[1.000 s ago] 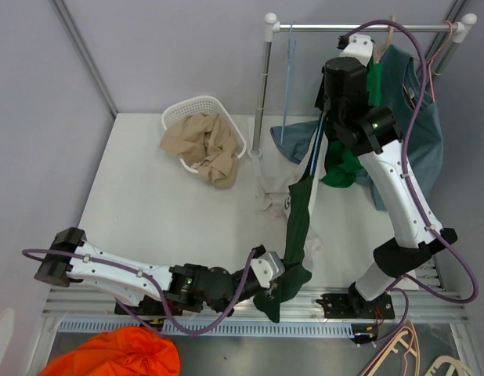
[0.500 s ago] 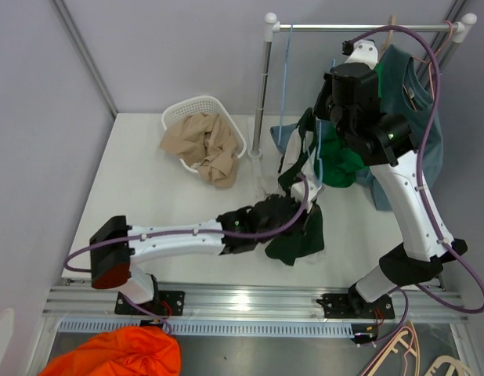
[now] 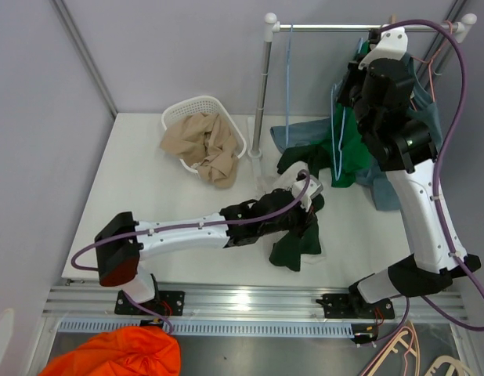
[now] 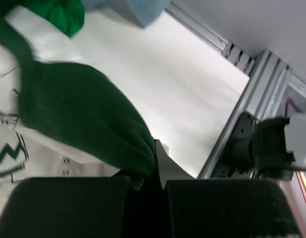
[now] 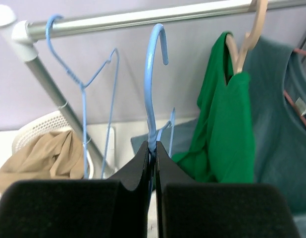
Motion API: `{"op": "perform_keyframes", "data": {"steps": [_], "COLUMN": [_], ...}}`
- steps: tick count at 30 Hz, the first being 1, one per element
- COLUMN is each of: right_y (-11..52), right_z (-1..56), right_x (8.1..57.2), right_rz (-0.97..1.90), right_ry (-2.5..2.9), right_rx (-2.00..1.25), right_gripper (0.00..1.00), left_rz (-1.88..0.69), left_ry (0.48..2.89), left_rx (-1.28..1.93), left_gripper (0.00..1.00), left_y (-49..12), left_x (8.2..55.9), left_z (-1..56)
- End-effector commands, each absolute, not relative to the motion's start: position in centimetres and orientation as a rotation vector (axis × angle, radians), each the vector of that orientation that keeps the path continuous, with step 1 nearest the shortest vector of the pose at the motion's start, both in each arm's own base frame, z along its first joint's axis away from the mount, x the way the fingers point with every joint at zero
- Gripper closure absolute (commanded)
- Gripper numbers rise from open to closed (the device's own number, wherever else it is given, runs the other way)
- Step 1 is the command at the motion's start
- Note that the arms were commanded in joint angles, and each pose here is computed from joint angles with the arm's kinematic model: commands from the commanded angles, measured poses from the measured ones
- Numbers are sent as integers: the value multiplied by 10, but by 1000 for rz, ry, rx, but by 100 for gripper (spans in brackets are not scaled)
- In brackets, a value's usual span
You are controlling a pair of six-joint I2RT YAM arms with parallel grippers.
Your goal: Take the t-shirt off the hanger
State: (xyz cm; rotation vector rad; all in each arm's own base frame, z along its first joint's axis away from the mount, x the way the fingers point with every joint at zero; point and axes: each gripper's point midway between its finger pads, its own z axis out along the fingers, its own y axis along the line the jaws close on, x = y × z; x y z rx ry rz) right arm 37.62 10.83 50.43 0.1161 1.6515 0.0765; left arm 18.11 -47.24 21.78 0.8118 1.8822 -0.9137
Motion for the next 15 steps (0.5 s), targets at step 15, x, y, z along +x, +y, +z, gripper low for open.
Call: {"op": "perform_keyframes", "data": {"steps": [15], "right_y": [124], "right_z": [530], "right_x": [447], "right_rz": [152], "right_ry": [1466], "right_rx": [-126], "right_gripper": [100], "left_rz": [-916], "left_ry": [1639], "left_rx": [508], "left_gripper": [99], "left_y": [-312], "left_x": [239], "left_z": [436]}}
